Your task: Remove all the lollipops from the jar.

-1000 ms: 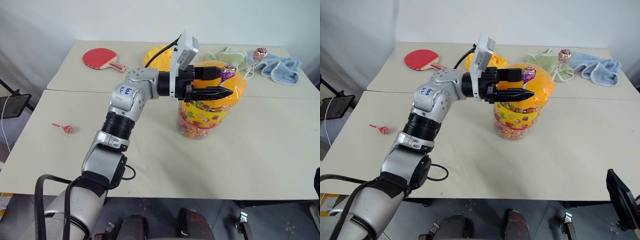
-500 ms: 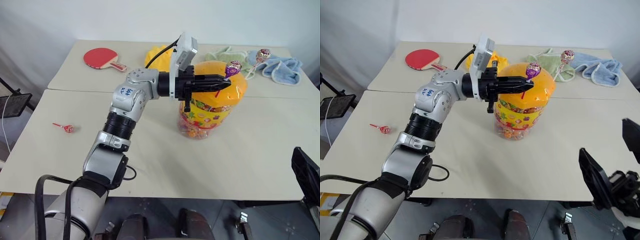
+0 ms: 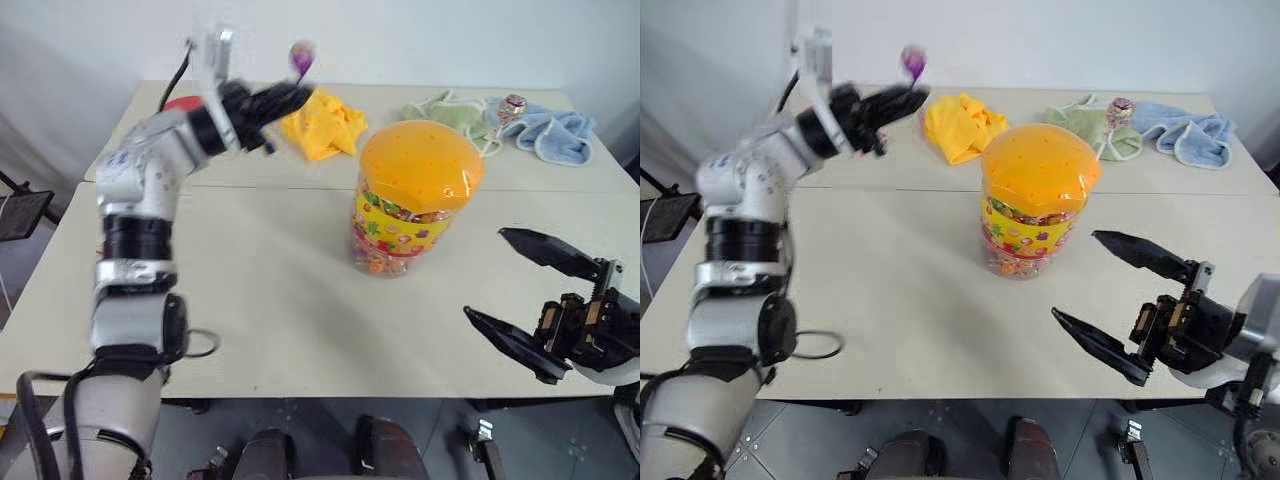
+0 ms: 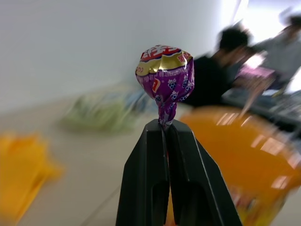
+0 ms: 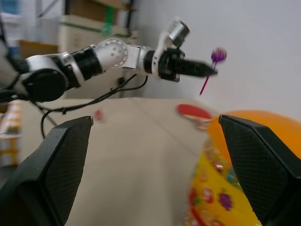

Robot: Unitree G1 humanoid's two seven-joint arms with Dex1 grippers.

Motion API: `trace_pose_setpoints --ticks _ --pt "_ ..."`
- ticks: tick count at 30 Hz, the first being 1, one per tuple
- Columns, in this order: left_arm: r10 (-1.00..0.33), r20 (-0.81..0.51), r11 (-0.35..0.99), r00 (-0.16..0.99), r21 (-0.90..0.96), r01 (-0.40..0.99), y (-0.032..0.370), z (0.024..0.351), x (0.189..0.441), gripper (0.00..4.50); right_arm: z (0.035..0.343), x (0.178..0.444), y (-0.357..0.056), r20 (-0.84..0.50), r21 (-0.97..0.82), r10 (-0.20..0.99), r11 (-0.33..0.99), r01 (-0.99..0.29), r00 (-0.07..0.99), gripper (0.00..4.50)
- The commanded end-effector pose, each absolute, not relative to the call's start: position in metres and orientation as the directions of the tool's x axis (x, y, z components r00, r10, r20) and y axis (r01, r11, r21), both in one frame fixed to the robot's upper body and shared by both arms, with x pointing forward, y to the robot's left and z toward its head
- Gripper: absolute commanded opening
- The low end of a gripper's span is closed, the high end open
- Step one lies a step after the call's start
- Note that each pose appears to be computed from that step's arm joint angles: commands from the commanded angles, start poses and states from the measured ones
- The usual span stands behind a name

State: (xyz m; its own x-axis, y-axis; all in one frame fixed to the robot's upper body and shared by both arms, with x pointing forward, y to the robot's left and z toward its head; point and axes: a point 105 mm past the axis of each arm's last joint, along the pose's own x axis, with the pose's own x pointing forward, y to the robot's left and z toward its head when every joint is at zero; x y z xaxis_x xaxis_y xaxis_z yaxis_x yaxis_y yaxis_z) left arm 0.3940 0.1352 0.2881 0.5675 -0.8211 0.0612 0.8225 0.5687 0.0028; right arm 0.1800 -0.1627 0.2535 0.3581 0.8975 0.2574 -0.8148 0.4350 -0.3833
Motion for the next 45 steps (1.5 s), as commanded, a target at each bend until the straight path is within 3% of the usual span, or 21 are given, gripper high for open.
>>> trace_pose_setpoints --ticks 1,4,6,10,13,16,24,29,30,32,33,34,37,40,45 --pt "-0.756 -0.076 0.643 0.650 0.103 0.759 0.164 0.279 0.372 0.05 0.255 0.174 -0.152 0.225 -0.364 0.944 0.311 -0.878 0.242 4.50" --pt "-0.664 -0.229 0.717 0.712 0.075 0.693 0.201 0.246 0.350 0.05 0.250 0.170 -0.146 0.193 -0.337 0.966 0.229 -0.913 0.171 4.50" --pt "-0.518 -0.404 0.803 0.754 0.074 0.591 0.241 0.205 0.324 0.05 0.238 0.171 -0.141 0.150 -0.314 0.981 0.162 -0.936 0.119 4.50" --pt "-0.377 -0.597 0.869 0.708 0.038 0.494 0.283 0.147 0.287 0.05 0.224 0.180 -0.140 0.107 -0.293 0.991 0.105 -0.950 0.077 4.50" --pt "-0.344 -0.644 0.876 0.683 0.041 0.480 0.291 0.131 0.271 0.05 0.220 0.186 -0.142 0.087 -0.288 0.993 0.101 -0.952 0.079 4.50" --pt "-0.383 -0.617 0.878 0.687 -0.014 0.478 0.281 0.128 0.265 0.67 0.218 0.190 -0.147 0.072 -0.290 0.992 0.120 -0.949 0.103 4.50" --pt "-0.445 -0.578 0.849 0.685 -0.028 0.528 0.274 0.134 0.263 3.04 0.214 0.198 -0.161 0.078 -0.292 0.980 0.198 -0.936 0.183 4.50" --pt "-0.578 -0.403 0.777 0.709 -0.009 0.629 0.278 0.183 0.273 4.47 0.225 0.213 -0.199 0.244 -0.262 0.867 0.490 -0.831 0.434 4.50" --pt "-0.618 -0.374 0.748 0.692 -0.009 0.663 0.274 0.189 0.271 4.47 0.227 0.214 -0.202 0.275 -0.254 0.846 0.522 -0.814 0.456 4.50" --pt "-0.850 -0.126 0.521 0.512 -0.053 0.852 0.238 0.223 0.254 4.47 0.235 0.219 -0.211 0.365 -0.214 0.774 0.610 -0.763 0.517 4.50" --pt "-0.877 0.052 0.475 0.477 -0.051 0.879 0.229 0.243 0.256 4.47 0.236 0.222 -0.215 0.386 -0.181 0.741 0.645 -0.743 0.549 4.50" --pt "-0.879 0.139 0.454 0.456 -0.048 0.890 0.224 0.250 0.257 4.47 0.237 0.226 -0.217 0.392 -0.163 0.722 0.664 -0.729 0.570 4.50" --pt "-0.904 0.214 0.381 0.370 0.014 0.924 0.193 0.247 0.262 4.47 0.245 0.251 -0.218 0.392 -0.094 0.639 0.743 -0.662 0.661 4.50" --pt "-0.900 0.348 0.304 0.262 0.073 0.950 0.159 0.264 0.266 4.47 0.257 0.281 -0.222 0.370 -0.043 0.538 0.825 -0.564 0.758 4.50" --pt "-0.888 0.438 0.200 0.139 0.096 0.975 0.116 0.282 0.275 4.47 0.276 0.314 -0.216 0.326 -0.053 0.508 0.852 -0.521 0.797 4.50"
